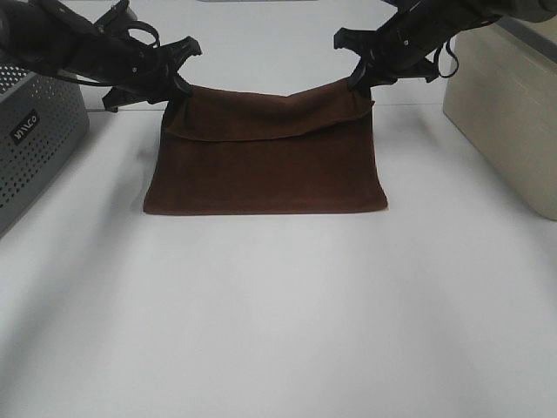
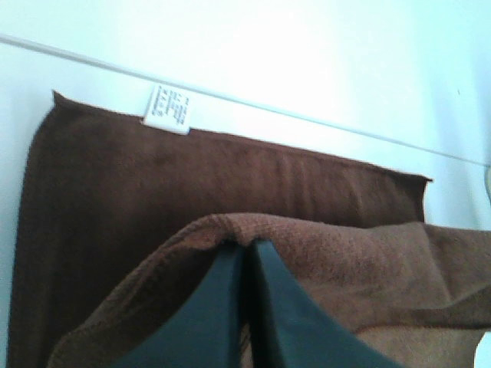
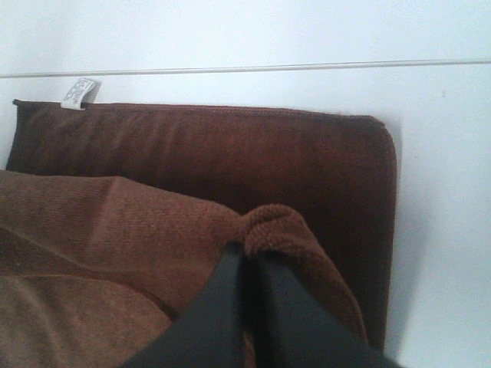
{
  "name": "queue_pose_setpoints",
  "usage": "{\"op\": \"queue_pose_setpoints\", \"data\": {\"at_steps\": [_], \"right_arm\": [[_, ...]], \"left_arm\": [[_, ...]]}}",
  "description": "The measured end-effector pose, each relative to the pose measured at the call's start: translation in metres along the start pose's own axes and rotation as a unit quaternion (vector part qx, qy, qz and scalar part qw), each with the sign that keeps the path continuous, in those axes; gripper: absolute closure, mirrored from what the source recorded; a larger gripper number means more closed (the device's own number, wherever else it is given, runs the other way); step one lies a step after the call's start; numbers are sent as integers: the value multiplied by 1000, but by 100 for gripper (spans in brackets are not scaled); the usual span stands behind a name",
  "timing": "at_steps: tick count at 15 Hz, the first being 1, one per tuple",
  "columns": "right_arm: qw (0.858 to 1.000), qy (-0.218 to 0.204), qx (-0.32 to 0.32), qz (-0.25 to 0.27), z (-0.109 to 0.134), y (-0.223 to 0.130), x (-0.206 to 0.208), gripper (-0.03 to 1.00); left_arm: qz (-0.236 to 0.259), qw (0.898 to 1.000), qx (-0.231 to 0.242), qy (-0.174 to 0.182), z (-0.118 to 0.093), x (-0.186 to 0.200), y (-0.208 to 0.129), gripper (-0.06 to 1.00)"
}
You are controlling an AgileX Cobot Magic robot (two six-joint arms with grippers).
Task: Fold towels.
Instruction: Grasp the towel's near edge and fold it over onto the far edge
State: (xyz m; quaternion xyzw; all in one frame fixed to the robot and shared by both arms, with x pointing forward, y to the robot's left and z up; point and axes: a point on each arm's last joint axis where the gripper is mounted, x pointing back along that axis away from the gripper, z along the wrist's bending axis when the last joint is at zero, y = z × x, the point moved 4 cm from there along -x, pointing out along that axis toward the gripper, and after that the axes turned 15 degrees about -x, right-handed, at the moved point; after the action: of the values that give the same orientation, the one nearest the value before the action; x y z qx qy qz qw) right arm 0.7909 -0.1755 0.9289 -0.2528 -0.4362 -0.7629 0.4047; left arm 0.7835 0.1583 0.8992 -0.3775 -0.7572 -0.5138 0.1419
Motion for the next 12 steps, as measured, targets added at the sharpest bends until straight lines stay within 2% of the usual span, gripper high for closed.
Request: {"op": "queue_pose_setpoints", "data": {"at_steps": [3,6,7,8,9,11,12], "right_arm": [[1000,-12,6,-22,-15,-1,-23,97],[999,-19,17,-39,-26,-3,-40,97],[999,-20,17,-43,-28,-3,-42,95],[999,-20,17,-46,-29,-3,-44,88],[998,-21,16,-48,-30,-3,-46,75],[999,-22,15,-47,-31,-4,-47,38],[999,-21,13,-47,-30,-3,-45,24]], "left_arm": [[-29,999,-1,14,10,-18,6,94],[-23,1000,0,16,19,-38,-4,92],[-23,1000,2,20,22,-41,-7,89],[-24,999,2,22,23,-41,-7,80],[-28,999,1,22,23,-41,-5,66],[-33,999,-1,20,21,-40,-2,31],[-30,999,-8,21,22,-40,-2,18]]}}
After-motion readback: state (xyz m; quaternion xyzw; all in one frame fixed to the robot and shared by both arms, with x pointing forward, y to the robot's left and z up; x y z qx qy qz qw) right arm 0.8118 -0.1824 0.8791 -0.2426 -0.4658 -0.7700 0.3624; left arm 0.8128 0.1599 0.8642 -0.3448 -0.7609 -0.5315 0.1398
